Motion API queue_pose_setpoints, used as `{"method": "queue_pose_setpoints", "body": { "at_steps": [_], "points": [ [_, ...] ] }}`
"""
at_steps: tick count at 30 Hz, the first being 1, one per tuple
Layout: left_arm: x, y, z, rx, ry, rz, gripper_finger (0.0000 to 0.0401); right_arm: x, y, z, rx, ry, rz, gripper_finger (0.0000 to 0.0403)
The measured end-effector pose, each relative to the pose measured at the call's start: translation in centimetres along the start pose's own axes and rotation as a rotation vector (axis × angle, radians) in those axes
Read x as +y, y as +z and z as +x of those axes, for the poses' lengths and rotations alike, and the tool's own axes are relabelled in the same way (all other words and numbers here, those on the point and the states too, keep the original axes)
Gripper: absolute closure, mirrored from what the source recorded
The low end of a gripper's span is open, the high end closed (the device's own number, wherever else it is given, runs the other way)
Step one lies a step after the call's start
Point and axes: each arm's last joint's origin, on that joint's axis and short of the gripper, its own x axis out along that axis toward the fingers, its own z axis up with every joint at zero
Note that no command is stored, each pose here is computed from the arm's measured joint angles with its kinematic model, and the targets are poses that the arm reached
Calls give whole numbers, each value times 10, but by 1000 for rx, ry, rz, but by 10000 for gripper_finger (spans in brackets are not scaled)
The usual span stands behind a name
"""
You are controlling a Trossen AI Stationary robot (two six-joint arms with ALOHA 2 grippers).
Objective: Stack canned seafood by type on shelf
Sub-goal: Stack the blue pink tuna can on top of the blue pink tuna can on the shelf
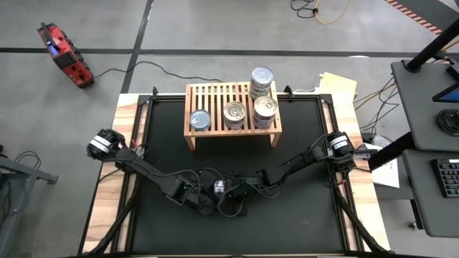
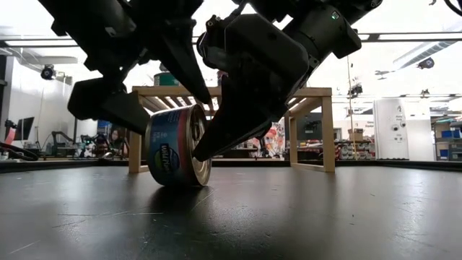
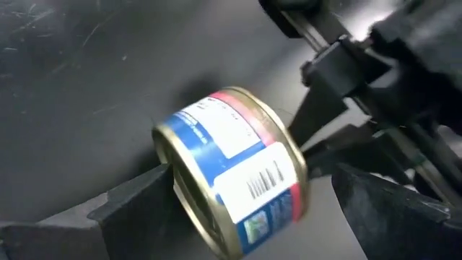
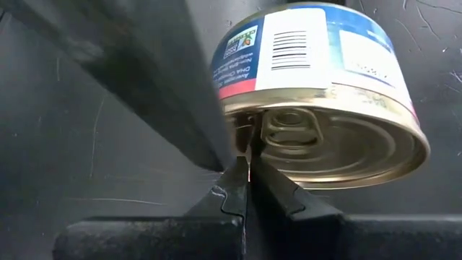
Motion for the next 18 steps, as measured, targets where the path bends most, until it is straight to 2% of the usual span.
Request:
{"method": "queue_pose_setpoints", "body": {
  "at_steps": [7,10,14,18],
  "points": [
    [6,-10,15,21,48,-25,41,0,0,0,0,0,-7,394],
    [6,-12,18,35,53,-27,56,0,0,0,2,-1,-8,394],
    [4,-12,17,35,45,-25,107,0,-1,0,7,-2,-8,394],
    [1,-10,16,34,37,-26,185,0,-1,0,9,-3,-8,394]
  ]
}}
